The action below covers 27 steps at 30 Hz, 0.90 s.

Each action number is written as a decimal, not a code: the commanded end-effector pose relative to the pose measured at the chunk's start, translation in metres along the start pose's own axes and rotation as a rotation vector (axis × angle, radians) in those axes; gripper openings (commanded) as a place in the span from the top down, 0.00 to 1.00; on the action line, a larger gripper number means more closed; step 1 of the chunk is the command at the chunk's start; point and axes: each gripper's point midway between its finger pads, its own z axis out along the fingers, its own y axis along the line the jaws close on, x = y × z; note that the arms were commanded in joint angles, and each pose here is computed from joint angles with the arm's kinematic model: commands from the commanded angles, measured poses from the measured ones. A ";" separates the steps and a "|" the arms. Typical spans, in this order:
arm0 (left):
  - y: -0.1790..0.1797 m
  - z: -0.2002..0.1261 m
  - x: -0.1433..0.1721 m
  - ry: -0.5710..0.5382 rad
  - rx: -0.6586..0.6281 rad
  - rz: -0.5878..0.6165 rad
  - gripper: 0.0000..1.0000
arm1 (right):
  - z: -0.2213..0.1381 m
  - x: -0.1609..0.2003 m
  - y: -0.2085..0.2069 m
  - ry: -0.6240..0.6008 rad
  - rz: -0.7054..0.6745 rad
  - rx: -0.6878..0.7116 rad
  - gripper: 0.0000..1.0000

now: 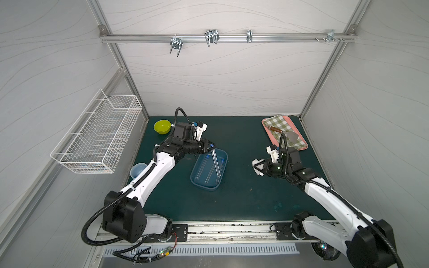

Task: Wipe the exteriors of test tubes
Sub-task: Place the test tube in the storage box.

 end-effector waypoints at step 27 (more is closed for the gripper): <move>0.108 0.065 0.021 0.377 -0.415 0.278 0.87 | -0.007 0.016 -0.012 0.019 0.003 0.015 0.82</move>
